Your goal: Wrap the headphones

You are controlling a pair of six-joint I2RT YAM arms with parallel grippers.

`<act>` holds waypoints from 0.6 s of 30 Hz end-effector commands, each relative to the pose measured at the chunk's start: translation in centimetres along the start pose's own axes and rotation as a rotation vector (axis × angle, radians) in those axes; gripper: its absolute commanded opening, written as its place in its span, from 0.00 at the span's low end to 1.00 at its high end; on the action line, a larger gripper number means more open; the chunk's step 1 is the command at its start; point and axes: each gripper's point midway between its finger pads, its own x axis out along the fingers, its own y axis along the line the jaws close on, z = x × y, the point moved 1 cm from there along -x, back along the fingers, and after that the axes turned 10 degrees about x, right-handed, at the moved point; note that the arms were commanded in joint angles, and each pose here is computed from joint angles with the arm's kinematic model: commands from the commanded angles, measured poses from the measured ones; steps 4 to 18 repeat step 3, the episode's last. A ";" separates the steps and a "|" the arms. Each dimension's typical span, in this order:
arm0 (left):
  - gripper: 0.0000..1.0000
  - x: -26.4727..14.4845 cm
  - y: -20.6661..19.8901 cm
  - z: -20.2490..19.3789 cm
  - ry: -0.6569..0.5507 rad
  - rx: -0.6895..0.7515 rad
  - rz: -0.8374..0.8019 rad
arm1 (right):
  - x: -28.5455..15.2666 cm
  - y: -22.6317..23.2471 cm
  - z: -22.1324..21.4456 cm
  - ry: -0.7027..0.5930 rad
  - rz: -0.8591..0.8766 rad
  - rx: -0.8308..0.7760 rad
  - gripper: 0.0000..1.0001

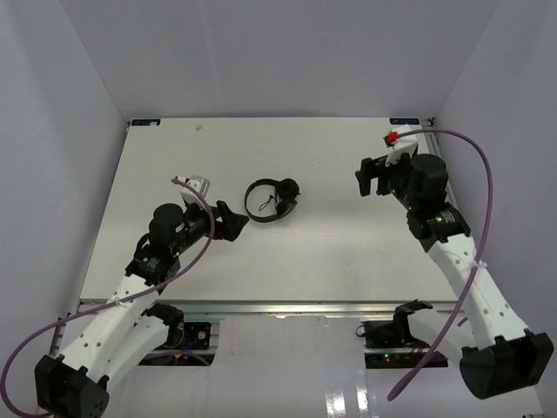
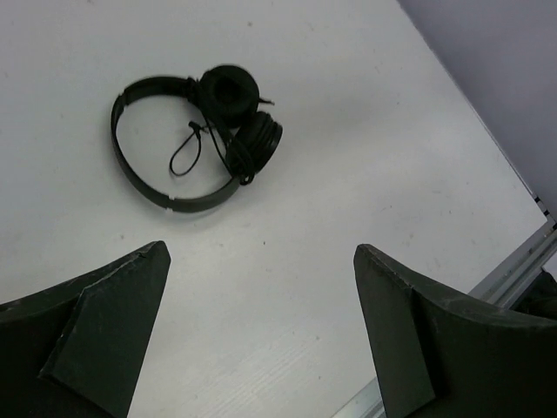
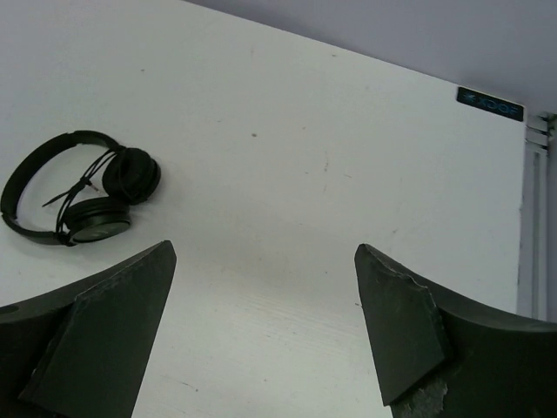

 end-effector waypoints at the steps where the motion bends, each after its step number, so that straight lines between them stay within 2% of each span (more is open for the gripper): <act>1: 0.98 -0.8 -0.7 1.1 -0.050 -0.055 -0.015 | -1.3 -2.6 -0.5 -0.063 -0.154 0.035 0.90; 18: 0.98 -0.8 -0.6 1.2 -0.047 -0.058 -0.008 | -1.7 -2.7 -1.0 -0.065 -0.149 0.020 0.90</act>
